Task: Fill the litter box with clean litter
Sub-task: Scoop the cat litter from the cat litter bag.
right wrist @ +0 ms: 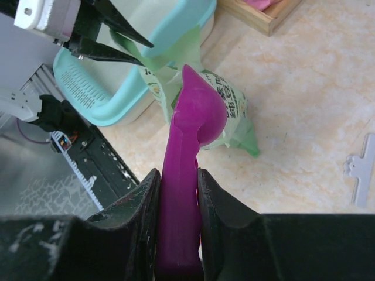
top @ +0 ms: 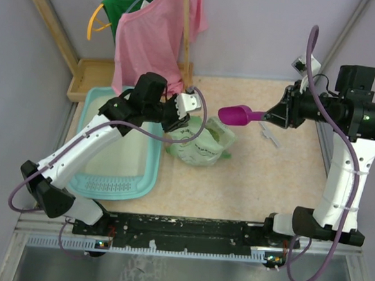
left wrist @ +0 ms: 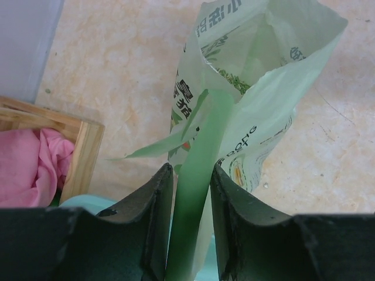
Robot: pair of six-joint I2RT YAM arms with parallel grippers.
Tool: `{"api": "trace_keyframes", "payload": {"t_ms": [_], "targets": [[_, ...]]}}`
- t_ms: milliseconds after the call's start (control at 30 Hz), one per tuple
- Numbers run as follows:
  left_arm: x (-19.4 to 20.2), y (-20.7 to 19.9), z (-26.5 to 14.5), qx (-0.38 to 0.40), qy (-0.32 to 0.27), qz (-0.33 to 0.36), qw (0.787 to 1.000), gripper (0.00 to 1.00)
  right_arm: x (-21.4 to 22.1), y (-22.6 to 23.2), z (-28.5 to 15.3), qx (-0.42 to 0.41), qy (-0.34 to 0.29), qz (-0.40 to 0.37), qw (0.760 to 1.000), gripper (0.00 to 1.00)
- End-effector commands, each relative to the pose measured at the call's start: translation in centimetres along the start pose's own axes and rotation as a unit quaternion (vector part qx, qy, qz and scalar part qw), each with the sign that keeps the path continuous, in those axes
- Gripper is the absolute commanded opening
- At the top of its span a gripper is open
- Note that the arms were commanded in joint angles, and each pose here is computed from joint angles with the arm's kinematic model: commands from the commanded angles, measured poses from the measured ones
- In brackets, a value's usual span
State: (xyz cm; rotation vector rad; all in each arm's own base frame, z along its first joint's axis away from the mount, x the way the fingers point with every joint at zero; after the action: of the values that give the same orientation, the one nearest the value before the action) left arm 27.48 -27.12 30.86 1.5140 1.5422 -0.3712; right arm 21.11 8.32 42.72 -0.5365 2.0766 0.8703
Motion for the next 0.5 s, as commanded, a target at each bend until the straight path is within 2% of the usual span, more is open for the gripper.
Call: {"api": "trace_keyframes", "payload": {"t_ms": [0, 133, 233, 300, 433, 467], "targets": [[-1.4, 1.2, 0.2, -0.02, -0.017, 0.014, 1.0, 0.38, -0.2, 1.5, -0.3, -0.022, -0.015, -0.008, 1.0, 0.0], [-1.4, 1.6, 0.8, -0.024, -0.015, 0.016, 0.999, 0.37, 1.1, 1.3, 0.3, -0.023, 0.003, 0.01, 1.0, 0.0], [-1.7, 1.9, 1.0, -0.027, -0.021, 0.016, 0.999, 0.31, 2.3, 0.7, 1.0, -0.014, 0.028, 0.018, 0.999, 0.0], [-1.9, 1.9, 1.0, -0.026, -0.024, 0.014, 0.999, 0.24, 2.8, 0.7, 1.5, -0.018, 0.041, 0.023, 0.999, 0.0], [-2.2, 1.7, 0.5, -0.027, -0.03, 0.011, 0.999, 0.01, 3.3, -0.1, 2.4, -0.008, 0.064, 0.028, 0.997, 0.0], [-2.3, 1.7, 0.2, -0.029, -0.033, 0.011, 0.999, 0.0, 3.2, -0.3, 2.6, -0.006, 0.067, 0.028, 0.997, 0.0]]}}
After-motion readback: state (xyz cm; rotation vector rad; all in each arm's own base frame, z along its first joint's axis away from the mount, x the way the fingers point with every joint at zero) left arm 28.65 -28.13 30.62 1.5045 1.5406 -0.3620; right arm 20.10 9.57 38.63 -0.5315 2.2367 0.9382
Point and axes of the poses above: each gripper's point midway between its finger pads, its own z axis out along the fingers, its own y axis along the line the jaws close on, x = y × z, the point moved 3 cm from there along -z, back along the fingers, and after that the axes turned 7 degrees about z, right-handed, at the moved point
